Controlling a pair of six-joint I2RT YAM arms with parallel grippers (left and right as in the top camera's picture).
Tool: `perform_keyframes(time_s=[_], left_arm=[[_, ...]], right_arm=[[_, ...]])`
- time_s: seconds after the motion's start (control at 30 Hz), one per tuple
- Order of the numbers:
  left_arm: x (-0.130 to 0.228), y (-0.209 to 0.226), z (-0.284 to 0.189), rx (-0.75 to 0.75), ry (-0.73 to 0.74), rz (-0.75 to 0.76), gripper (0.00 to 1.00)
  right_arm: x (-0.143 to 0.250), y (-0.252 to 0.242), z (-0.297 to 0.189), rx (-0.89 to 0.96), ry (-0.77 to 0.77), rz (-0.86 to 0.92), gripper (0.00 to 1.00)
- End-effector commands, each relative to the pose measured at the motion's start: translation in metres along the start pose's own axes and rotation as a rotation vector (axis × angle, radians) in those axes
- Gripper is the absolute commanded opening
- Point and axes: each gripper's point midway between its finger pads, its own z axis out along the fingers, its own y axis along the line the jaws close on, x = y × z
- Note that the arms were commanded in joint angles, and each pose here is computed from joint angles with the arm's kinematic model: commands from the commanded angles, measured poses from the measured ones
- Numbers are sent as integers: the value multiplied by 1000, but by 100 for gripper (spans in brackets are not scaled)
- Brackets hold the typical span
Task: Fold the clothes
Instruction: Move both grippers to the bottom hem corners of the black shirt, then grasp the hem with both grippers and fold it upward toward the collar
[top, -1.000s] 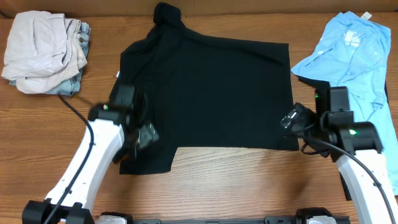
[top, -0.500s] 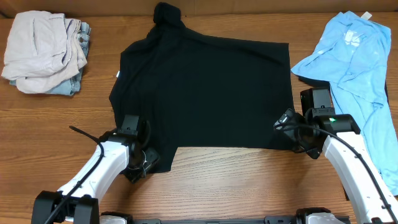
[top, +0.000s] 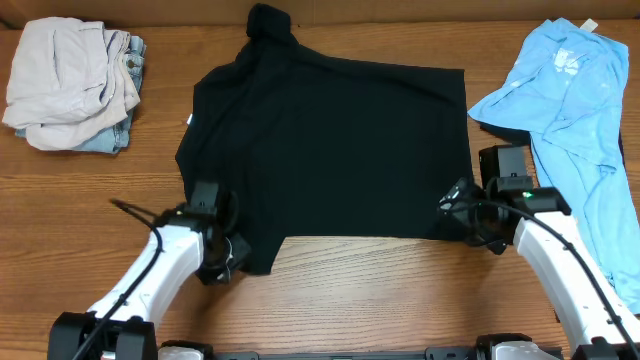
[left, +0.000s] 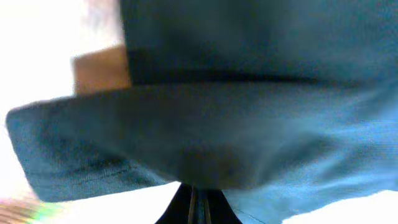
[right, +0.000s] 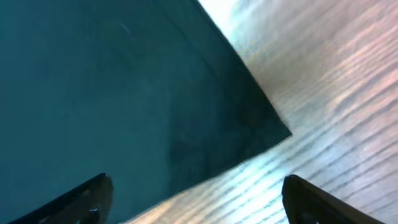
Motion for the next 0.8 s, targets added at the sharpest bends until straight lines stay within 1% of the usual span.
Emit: perform_keyframes(time_s=[0.0,0.07,0.2,0.33,0.4,0.57,0.6,0.63,0.67,0.73,0.77], left_arm=[[-31,-31,-32,72,-91,156,4],[-39,-35,-39,67,-127,183,4],[-46,-31,-41,32,-165,182,4],[-52,-27,-42,10,-191,178,4],[-55,-27,-42,5,-206,176,4],[-60,-33,-45,25,-228,177,4],[-61,-34,-46,27,-231,177,4],[-62,-35,-48,30,-235,178,4],[-63,-37,-50,34,-240,185,4],[-68,-41,-56,40,-257,206,4],[-72,-44,-65,43,-269,205,4]], right_arm=[[9,-7,18,-11,13,25,82],[7,-10,23,-3,-9,62,77],[7,-14,33,-6,-38,100,70],[6,-21,46,1,-71,135,65],[12,-26,56,21,-53,144,63],[25,-38,75,94,19,141,62],[26,-39,77,102,26,141,59],[27,-40,79,107,31,141,53],[28,-40,79,109,34,141,43],[27,-40,78,110,35,140,10],[26,-39,75,113,37,141,4]])
